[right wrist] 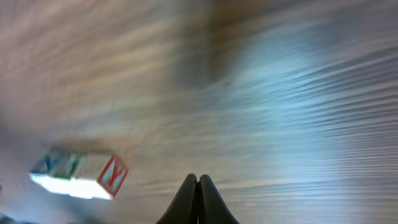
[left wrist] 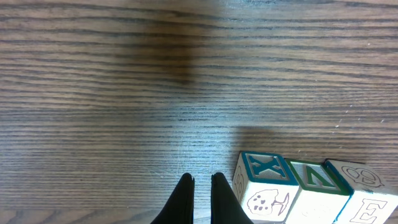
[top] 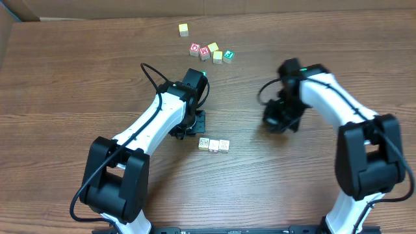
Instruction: Flip 4 blocks
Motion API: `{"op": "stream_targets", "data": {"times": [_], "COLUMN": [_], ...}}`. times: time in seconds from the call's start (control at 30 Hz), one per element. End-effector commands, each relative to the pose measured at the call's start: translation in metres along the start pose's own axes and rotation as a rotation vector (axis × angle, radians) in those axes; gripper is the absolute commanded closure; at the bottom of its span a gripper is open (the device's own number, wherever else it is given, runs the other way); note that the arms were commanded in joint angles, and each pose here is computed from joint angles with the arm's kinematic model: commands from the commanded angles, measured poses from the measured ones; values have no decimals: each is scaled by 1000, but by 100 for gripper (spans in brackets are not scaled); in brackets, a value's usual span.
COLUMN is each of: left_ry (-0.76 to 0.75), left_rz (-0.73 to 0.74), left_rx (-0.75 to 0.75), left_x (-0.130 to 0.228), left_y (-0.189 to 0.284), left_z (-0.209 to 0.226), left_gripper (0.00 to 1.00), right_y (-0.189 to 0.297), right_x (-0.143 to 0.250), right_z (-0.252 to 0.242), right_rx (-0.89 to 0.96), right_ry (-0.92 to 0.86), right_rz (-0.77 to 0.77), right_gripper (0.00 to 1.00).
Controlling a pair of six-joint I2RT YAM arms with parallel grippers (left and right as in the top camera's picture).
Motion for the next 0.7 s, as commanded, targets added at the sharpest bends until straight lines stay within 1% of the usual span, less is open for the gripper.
{"op": "stream_targets", "data": {"times": [0.0, 0.03, 0.17, 0.23, 0.37, 0.53, 0.67], "left_ry": [-19, -18, -18, -18, -18, -19, -19], "left_rz": [8, 17, 25, 20, 32, 17, 16], "left_rx": [9, 4, 0, 2, 36, 74, 87], "left_x": [6, 9, 14, 14, 16, 12, 12], "left_y": [0, -3, -12, -15, -17, -17, -17], "left_z": [3, 4, 7, 7, 5, 0, -1], "left_gripper": [96, 96, 96, 96, 96, 96, 95], "right_y": [-6, -12, -21, -24, -31, -38, -42], "right_x": [24, 31, 37, 40, 47, 54, 60], "right_z": [30, 38, 52, 59, 73, 80, 88], "right_rx": [-9, 4, 56, 50, 46, 116, 114], "right_ry": [142, 161, 150, 158, 210, 177, 199], "right_rz": [2, 3, -45, -57, -77, -132, -143], "right_gripper": [96, 96, 96, 96, 96, 96, 96]}}
Point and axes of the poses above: each gripper's point midway between its finger pads, its own y axis back along the fingers, its own z axis along the line the jaws close on, x = y × z, the point moved 9 cm from there along y, back along the fingers, and after that the axes turned 7 degrees about y, right-handed, at the moved point
